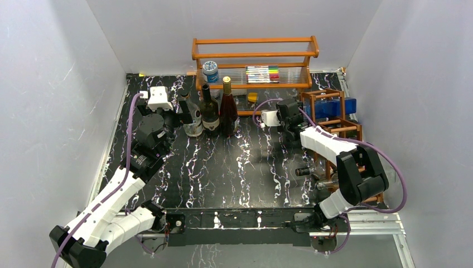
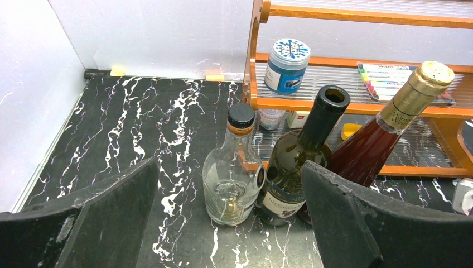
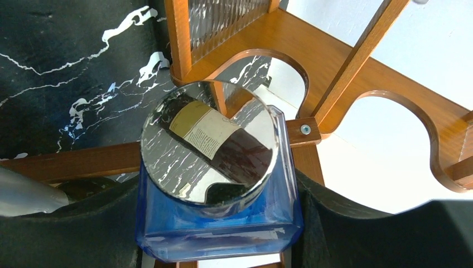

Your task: Take the wine bottle off the wine rack

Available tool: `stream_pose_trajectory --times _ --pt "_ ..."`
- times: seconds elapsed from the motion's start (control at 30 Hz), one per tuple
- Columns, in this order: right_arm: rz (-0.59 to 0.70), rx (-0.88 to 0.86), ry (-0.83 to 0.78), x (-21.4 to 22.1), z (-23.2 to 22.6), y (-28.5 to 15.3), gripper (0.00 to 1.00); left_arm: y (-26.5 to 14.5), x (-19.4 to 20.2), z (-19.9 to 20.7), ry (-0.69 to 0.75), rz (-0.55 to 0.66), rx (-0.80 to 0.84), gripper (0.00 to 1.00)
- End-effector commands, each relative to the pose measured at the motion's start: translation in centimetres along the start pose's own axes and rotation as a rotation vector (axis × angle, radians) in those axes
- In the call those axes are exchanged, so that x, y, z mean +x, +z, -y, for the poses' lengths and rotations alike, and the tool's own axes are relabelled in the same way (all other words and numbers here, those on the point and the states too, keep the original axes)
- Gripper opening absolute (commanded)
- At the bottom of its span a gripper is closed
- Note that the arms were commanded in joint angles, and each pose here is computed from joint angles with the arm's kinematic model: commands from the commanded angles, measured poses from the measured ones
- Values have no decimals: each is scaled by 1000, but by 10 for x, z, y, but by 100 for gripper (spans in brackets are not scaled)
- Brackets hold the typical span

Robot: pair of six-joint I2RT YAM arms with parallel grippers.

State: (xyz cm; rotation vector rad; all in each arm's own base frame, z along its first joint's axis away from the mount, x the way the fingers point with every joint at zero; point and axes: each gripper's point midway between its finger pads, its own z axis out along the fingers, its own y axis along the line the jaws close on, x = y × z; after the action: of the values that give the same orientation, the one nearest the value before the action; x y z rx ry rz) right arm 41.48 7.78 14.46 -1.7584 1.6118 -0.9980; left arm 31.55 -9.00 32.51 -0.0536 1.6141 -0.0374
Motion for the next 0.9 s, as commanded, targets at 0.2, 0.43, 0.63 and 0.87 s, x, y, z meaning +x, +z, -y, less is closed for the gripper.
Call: stream_pose_trajectory --times 0.2,0.43,0.63,0.87 --pt "76 41 -55 -31 6 -24 23 0 -17 1 -23 43 -5 98" --pt "90 43 -46 -42 5 -34 11 1 -15 3 -22 36 0 98" --pt "88 50 -27 -49 3 -40 9 0 -16 3 -31 41 5 98" --pt "106 60 19 -55 5 -42 2 6 -8 4 0 10 -12 98"
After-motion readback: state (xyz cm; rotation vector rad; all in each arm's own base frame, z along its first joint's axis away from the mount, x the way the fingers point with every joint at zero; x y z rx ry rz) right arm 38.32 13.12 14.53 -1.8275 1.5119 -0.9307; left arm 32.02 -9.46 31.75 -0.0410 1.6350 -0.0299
